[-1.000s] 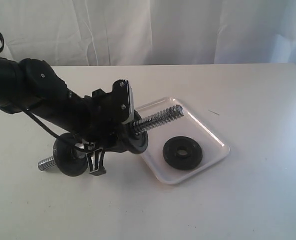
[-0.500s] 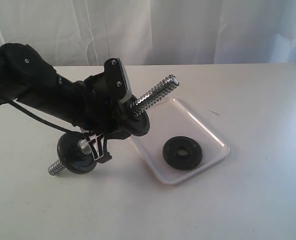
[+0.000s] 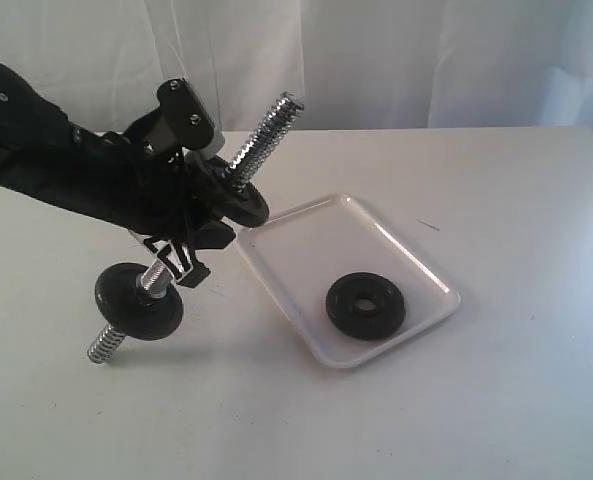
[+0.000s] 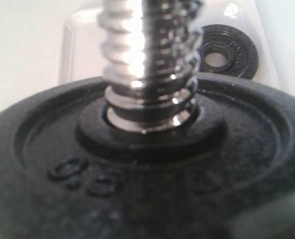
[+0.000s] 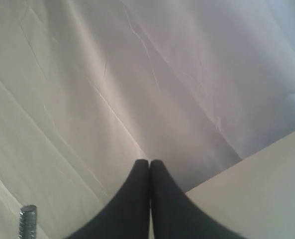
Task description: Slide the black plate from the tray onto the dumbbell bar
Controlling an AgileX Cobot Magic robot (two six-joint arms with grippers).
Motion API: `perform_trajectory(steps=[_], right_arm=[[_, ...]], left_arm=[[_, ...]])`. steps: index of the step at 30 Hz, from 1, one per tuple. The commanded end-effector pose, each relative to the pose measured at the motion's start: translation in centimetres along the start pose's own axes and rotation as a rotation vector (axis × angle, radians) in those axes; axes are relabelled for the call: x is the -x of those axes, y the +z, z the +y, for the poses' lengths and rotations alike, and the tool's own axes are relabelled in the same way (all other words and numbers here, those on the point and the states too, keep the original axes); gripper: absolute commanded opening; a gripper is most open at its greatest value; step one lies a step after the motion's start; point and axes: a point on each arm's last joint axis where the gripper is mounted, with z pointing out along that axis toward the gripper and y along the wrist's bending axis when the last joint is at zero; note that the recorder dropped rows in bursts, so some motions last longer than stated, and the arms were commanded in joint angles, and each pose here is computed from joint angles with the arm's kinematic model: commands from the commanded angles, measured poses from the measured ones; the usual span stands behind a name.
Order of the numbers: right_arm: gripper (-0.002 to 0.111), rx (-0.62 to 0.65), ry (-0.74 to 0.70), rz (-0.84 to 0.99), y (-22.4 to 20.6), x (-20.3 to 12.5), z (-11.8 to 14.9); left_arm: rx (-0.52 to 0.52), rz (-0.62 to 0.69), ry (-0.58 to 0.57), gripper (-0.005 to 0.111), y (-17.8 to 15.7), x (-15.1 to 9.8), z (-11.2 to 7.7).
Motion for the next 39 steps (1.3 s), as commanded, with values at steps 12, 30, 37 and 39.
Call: perform_trajectory(steps=[12, 30, 37, 39], right_arm=[[0.000, 0.020, 0.067, -0.026, -0.1, 0.2, 0.2], [0.000, 0.298, -0.001, 0.177, 0.9, 1.5, 4.5], [0.000, 0.251, -0.366, 0.390, 8.8, 4.6, 8.2], [0.000, 0.249, -0.370, 0.476, 12.4, 4.7, 9.2]], left_arm=[[0.010, -0.062, -0.101, 0.000, -3.8, -0.9, -2.0], [-0.041, 0.023, -0.138, 0.000, -3.8, -4.8, -4.5], [-0.032, 0.021, -0.138, 0.000, -3.8, -4.7, -4.5], [-0.028, 0.020, -0.138, 0.000, -3.8, -4.7, -4.4]])
